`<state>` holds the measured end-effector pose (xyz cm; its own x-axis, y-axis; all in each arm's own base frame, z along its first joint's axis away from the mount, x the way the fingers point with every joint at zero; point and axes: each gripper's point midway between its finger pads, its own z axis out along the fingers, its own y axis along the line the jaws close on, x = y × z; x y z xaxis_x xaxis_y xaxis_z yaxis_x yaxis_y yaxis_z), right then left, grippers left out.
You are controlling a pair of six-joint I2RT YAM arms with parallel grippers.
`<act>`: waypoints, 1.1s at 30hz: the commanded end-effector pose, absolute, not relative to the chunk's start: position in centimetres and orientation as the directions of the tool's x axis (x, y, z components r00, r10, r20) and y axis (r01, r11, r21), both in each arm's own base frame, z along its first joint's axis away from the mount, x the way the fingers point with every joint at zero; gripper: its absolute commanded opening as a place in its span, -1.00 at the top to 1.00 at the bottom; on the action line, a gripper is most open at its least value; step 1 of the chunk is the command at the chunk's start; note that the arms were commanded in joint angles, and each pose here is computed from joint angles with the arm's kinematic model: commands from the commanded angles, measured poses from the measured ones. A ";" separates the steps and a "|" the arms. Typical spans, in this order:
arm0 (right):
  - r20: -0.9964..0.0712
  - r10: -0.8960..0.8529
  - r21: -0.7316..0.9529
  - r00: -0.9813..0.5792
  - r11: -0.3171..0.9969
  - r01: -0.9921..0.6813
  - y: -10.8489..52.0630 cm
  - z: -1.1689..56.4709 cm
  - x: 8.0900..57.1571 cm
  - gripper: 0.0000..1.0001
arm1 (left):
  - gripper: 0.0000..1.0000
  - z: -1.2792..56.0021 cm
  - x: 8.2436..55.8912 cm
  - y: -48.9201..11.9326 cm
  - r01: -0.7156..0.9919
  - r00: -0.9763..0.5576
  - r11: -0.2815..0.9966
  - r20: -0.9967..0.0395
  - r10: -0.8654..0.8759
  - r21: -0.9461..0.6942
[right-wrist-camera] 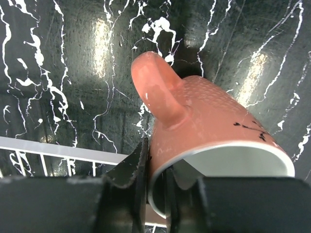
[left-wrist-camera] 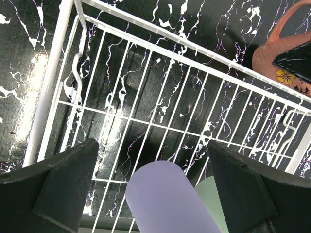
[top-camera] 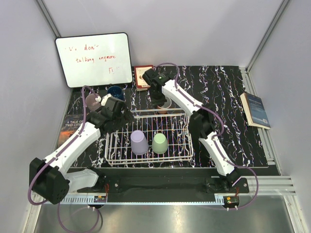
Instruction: Unload the cups from the dish rack
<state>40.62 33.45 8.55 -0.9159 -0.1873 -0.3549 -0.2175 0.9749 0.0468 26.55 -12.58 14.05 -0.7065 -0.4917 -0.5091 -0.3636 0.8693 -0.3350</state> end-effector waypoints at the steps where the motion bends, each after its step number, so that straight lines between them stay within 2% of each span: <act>1: -0.371 -0.198 0.082 -0.907 0.966 -0.245 34.2 8.7 40.8 0.53 | -0.96 15.4 27.4 -13.3 -0.337 -0.691 0.864 -0.525 -0.497 -0.374; 5: -0.367 -0.198 0.087 -0.909 0.966 -0.245 34.2 8.4 40.7 0.46 | -0.96 15.5 27.4 -13.3 -0.335 -0.689 0.863 -0.527 -0.498 -0.377; 8: -0.369 -0.197 0.083 -0.908 0.966 -0.244 34.1 8.4 40.7 0.31 | -0.96 15.5 27.4 -13.4 -0.334 -0.689 0.863 -0.526 -0.498 -0.380; 10: -0.385 -0.188 0.073 -0.904 0.970 -0.232 33.8 9.0 40.9 0.13 | -0.96 15.6 27.3 -13.2 -0.335 -0.687 0.863 -0.529 -0.498 -0.377; 16: -0.518 -0.128 0.087 -0.846 0.976 -0.201 33.4 13.7 42.4 -0.20 | -0.98 16.1 27.4 -13.1 -0.323 -0.679 0.867 -0.545 -0.491 -0.379; 22: -0.633 -0.089 0.064 -0.769 0.984 -0.167 31.9 19.0 43.3 -0.36 | -0.98 16.8 27.6 -13.1 -0.287 -0.670 0.877 -0.573 -0.472 -0.386; 28: -0.744 0.002 0.143 -0.669 0.977 -0.156 30.4 25.8 42.0 -0.50 | -0.98 18.6 27.6 -12.4 -0.230 -0.640 0.903 -0.642 -0.421 -0.363; 30: -0.739 -0.010 0.125 -0.674 0.981 -0.151 29.5 24.7 40.7 -0.54 | -0.98 19.2 27.2 -12.2 -0.169 -0.643 0.929 -0.677 -0.357 -0.330; 31: -0.784 0.032 0.170 -0.620 0.972 -0.164 29.2 27.4 40.1 -0.58 | -0.98 19.2 26.8 -12.4 -0.140 -0.650 0.940 -0.687 -0.325 -0.312; 32: -0.761 0.004 0.142 -0.648 0.977 -0.161 28.6 24.7 38.9 -0.62 | -0.98 19.7 26.4 -12.3 -0.113 -0.641 0.945 -0.704 -0.305 -0.307; 33: -0.771 0.017 0.155 -0.637 0.975 -0.162 28.3 24.7 38.3 -0.66 | -0.98 19.0 25.9 -12.2 -0.079 -0.653 0.958 -0.712 -0.259 -0.275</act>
<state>39.92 29.44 22.74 -0.7215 -0.0461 -0.6909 -0.1707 0.9788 0.1130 26.08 -12.21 16.65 -0.6937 -0.3839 -0.6094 -0.2268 0.9195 -0.3211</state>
